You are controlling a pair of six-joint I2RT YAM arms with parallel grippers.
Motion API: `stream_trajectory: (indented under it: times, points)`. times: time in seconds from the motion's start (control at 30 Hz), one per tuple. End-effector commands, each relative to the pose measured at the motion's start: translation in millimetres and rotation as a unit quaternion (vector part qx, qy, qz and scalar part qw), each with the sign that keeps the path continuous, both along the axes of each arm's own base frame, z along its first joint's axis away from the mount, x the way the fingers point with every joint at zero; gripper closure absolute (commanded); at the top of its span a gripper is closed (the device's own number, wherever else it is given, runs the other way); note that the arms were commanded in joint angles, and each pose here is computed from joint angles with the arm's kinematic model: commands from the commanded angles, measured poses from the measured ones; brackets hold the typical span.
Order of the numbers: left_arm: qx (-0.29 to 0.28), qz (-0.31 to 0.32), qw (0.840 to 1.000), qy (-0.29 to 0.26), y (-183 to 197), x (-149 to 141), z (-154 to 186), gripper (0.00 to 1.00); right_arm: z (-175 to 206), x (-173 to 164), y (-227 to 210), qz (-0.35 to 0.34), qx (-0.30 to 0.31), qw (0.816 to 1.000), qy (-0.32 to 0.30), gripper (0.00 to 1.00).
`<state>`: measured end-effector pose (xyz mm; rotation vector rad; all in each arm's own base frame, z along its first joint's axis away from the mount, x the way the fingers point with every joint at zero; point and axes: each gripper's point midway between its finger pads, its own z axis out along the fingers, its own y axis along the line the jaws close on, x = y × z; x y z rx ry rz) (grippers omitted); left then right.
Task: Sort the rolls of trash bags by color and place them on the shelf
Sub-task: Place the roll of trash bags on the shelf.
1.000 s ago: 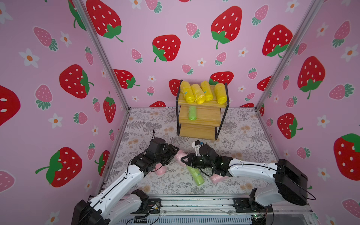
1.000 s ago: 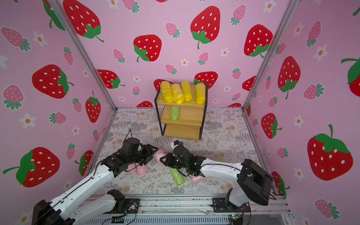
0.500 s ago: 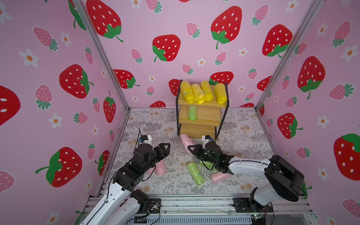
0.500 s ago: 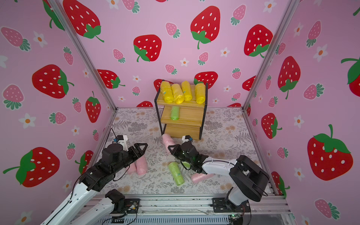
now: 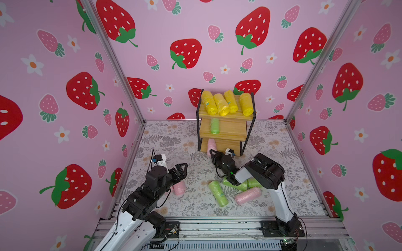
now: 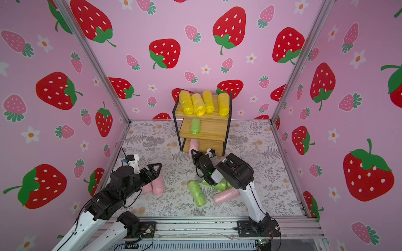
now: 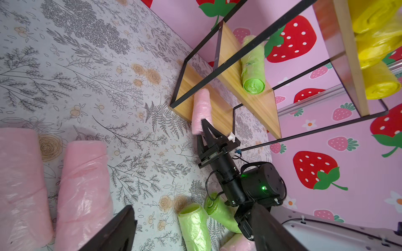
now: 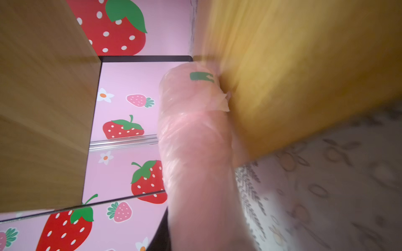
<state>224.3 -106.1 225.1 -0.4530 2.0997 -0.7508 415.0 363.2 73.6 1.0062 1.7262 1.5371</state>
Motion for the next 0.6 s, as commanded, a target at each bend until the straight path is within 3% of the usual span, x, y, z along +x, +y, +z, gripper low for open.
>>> stream_trajectory:
  times: [0.0,0.13,0.57]
  points:
    - [0.028,0.004,0.999,0.033,8.0,-6.8,-18.4,0.12,65.5,21.8,1.1,-0.015,0.068,0.995,-0.068,1.0]
    - [0.031,-0.003,0.998,0.063,5.5,-9.7,-34.4,0.13,57.1,35.8,-1.2,-0.014,0.052,0.997,-0.046,0.88]
    - [0.022,-0.001,0.995,0.093,2.4,-7.6,-48.5,0.13,15.5,66.6,3.9,-0.007,0.028,1.0,0.002,0.74]
